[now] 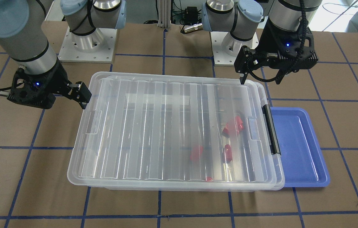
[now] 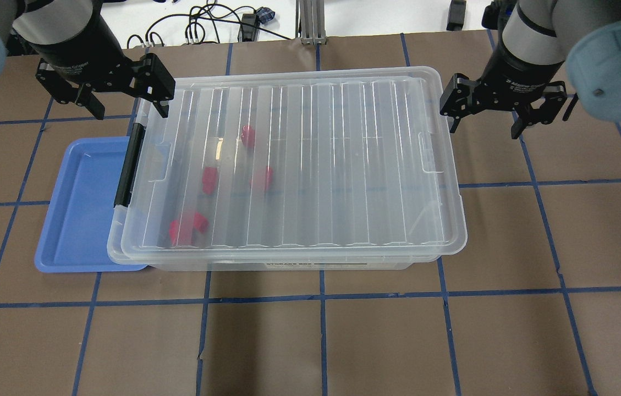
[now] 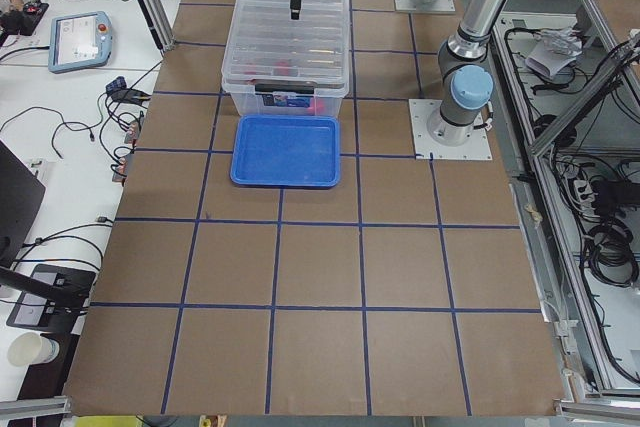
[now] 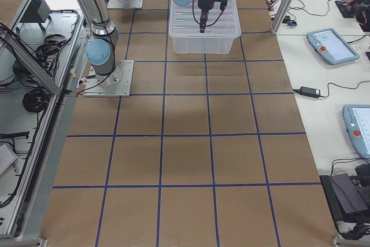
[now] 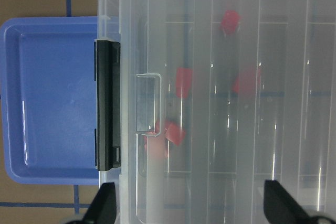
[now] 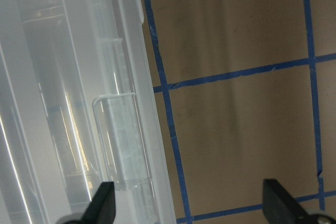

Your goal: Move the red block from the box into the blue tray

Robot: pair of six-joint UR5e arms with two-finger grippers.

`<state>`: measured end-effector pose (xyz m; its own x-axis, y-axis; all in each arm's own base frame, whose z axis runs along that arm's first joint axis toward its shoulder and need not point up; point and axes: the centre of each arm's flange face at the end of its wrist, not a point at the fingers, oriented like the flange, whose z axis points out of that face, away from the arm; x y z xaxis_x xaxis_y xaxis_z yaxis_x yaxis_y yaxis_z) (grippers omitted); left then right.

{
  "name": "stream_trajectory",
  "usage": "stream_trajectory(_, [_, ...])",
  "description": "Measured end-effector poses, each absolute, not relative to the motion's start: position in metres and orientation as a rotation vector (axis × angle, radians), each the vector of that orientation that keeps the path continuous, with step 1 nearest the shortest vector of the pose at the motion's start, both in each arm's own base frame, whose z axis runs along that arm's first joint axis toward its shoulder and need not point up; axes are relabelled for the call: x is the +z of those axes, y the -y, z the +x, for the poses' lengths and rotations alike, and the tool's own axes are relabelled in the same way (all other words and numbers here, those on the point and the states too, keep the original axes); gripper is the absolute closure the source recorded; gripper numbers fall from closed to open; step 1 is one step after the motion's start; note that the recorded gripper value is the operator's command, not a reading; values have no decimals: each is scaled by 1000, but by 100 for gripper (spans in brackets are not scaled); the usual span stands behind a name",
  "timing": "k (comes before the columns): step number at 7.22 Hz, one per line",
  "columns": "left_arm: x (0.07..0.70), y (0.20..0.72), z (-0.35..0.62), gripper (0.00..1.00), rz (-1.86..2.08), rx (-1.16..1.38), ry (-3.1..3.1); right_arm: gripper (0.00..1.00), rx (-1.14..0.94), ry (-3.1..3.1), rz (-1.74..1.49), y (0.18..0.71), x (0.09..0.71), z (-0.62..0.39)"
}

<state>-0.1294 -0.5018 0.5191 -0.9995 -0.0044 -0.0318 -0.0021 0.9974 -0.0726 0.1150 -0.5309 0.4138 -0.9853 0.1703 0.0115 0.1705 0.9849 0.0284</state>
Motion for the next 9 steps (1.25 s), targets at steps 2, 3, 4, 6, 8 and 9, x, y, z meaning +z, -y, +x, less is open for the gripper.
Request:
stream_trajectory(2, [516, 503, -129, 0, -5, -105, -3110, 0, -101, 3121, -267, 545, 387, 115])
stream_trajectory(3, [517, 503, -129, 0, -3, -107, -3112, 0, -117, 3120, -267, 551, 376, 115])
stream_trajectory(4, [518, 503, -129, 0, -3, -110, -3114, 0, -125, 3119, -267, 555, 369, 115])
stream_trajectory(6, [518, 503, -129, 0, -5, -111, -3114, 0, -150, 3115, -268, 560, 358, 114])
stream_trajectory(8, [522, 503, -126, 0, -6, -122, -3108, 0, -161, 3113, -270, 562, 353, 114])
stream_trajectory(9, [522, 503, -125, 0, -7, -121, -3107, 0, -169, 3111, -273, 564, 350, 112])
